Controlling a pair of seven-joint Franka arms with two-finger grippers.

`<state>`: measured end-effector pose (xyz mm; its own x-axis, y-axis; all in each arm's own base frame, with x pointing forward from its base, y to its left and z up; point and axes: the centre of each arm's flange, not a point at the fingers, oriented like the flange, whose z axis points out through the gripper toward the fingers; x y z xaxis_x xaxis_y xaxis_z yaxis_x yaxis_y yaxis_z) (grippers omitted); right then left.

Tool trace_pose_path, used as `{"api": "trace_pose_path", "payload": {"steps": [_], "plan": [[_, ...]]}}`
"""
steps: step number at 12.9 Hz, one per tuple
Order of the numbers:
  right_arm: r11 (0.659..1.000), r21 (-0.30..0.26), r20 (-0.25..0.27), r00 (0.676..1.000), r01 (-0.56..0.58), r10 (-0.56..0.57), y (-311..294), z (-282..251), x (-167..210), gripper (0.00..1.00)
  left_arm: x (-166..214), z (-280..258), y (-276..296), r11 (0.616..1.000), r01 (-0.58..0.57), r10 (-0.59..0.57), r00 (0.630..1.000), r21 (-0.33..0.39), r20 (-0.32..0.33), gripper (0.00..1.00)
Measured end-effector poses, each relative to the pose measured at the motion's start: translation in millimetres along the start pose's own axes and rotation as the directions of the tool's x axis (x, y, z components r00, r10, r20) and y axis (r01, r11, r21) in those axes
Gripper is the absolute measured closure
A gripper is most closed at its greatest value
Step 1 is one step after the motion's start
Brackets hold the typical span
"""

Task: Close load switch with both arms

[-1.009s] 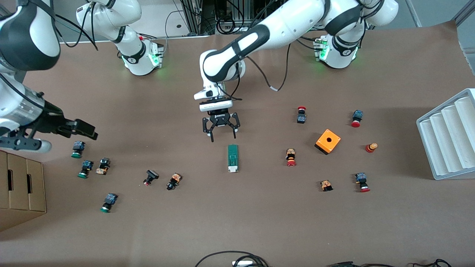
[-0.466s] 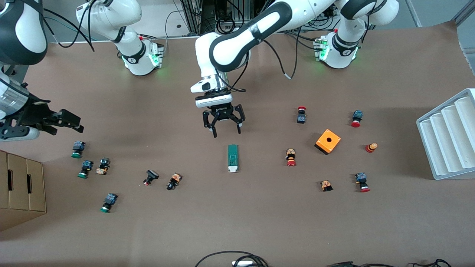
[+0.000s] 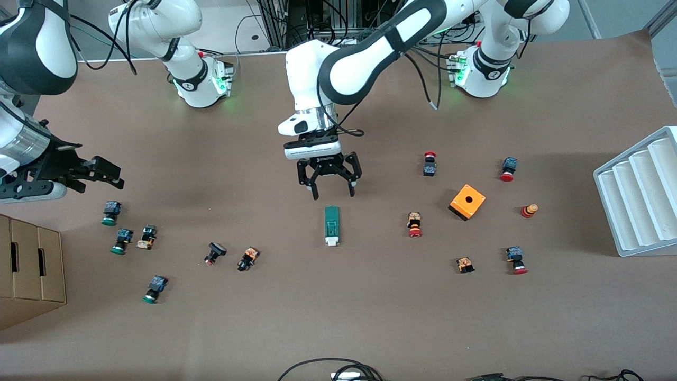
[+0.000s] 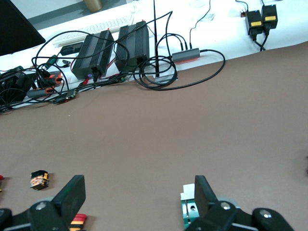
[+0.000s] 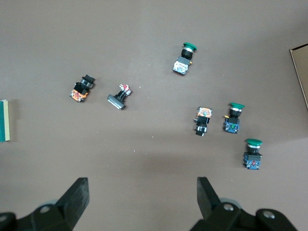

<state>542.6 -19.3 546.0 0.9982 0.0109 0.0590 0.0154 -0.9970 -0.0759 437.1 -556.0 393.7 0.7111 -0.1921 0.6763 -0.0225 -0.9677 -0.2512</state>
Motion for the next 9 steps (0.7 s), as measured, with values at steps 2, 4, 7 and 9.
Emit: {"api": "trace_pose_path", "payload": {"steps": [2,4,7,9], "plan": [[1.0,-0.002,-0.009,1.0,0.006,-0.007,-4,-2,3,0.0,10,5,-12,0.999,-0.043,0.043,0.998,0.001,0.038,0.0],[1.0,-0.002,-0.012,1.0,0.019,-0.019,-11,-4,5,0.0,25,8,-24,0.998,-0.05,0.052,0.997,-0.027,0.057,0.0],[1.0,-0.003,-0.014,1.0,0.022,-0.022,-12,-5,6,0.0,47,7,-46,0.998,-0.038,0.042,0.996,-0.05,0.083,0.0],[1.0,-0.004,-0.015,1.0,0.021,-0.021,-12,-5,7,0.0,63,5,-65,0.996,-0.059,0.066,0.991,-0.063,0.112,0.0]]}}
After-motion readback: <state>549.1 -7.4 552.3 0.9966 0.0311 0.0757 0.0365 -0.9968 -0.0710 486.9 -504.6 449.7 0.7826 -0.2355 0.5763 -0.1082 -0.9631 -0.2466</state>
